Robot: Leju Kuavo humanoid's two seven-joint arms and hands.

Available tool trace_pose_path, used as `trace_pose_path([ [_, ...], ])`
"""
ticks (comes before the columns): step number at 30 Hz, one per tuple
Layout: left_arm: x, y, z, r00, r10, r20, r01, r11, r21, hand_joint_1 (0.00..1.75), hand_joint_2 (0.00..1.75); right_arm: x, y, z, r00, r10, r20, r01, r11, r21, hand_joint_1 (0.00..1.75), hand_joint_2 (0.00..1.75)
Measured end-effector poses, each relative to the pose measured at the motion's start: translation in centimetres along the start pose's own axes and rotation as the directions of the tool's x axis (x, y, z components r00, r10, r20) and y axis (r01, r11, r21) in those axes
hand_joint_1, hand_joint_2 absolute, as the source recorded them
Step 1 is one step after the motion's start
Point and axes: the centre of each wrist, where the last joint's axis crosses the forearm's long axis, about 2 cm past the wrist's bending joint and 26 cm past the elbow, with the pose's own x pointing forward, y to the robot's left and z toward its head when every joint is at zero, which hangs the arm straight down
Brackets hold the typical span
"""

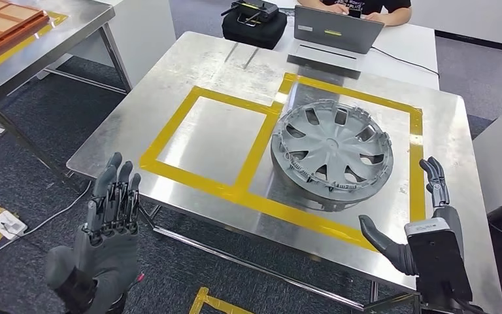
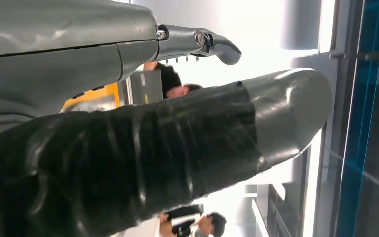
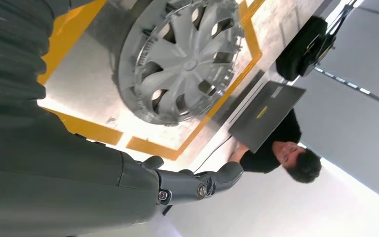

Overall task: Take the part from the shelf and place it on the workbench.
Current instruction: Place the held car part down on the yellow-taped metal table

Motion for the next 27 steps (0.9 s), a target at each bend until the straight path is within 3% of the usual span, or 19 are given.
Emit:
trace_pose_path([
  [27,0.3,0.1,0.7,1.000,-0.019,-0.009,0.019,0.999,0.033,0.00,0.00,0.9,0.8,1.2,0.999,-0.050,0.002,0.050,0.999,-0.012,0.00,1.75],
])
